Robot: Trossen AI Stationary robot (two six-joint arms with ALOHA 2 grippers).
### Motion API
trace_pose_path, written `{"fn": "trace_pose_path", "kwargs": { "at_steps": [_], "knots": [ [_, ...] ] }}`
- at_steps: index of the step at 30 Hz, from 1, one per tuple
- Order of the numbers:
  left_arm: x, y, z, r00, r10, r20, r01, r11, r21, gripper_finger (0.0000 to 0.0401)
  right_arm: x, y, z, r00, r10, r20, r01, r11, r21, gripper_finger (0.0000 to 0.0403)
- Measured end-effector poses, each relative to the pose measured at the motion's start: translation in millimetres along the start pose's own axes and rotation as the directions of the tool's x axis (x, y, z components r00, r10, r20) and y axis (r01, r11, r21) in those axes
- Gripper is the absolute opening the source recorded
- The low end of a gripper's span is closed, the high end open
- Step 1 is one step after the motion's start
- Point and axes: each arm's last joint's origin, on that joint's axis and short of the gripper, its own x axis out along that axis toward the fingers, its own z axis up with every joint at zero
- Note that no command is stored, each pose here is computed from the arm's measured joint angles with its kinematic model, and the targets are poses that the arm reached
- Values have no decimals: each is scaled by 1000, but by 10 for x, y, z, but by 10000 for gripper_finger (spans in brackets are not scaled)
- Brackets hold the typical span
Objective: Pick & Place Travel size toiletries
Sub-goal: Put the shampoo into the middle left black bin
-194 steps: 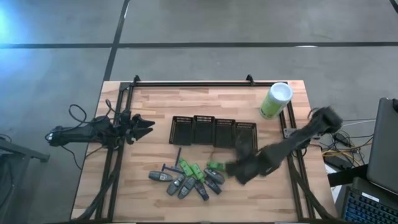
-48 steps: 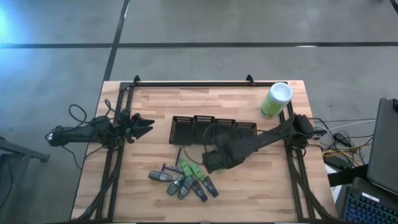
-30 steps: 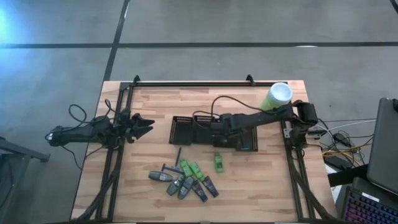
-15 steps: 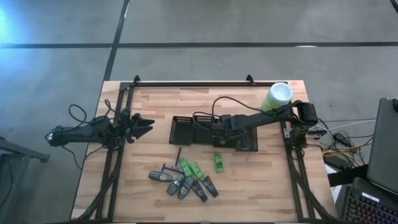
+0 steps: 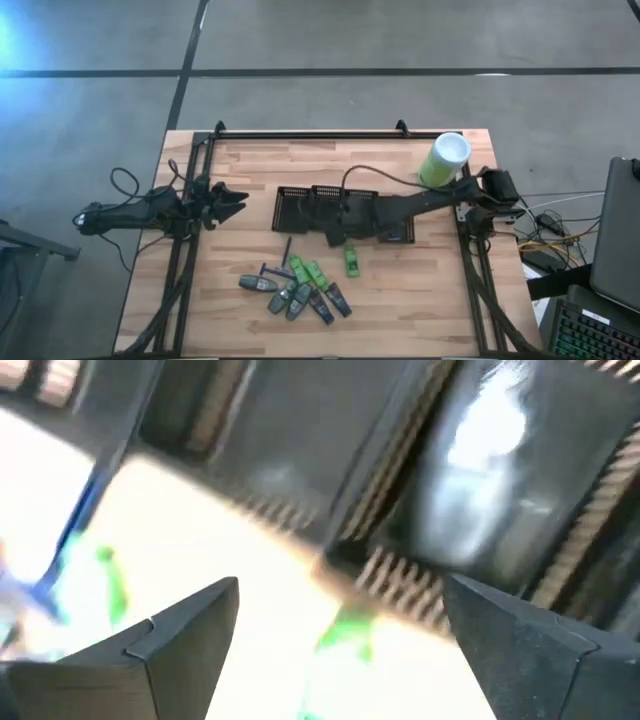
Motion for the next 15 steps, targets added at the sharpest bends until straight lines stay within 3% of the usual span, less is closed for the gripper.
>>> {"fn": "trace_pose_path", "kwargs": {
  "at_steps": [3,8,15],
  "knots": [
    [0,0,0,1000,0,0,0,1000,0,282,2,43,-212,997,1,-76,1,1000,27,340],
    [0,1,-1,1000,0,-1,0,1000,0,282,34,85,-515,996,-17,-84,28,991,128,329],
    [0,1,-1,1000,1,-1,-1,1000,1,282,369,218,-684,989,-69,-134,88,986,142,355]
  ]
}}
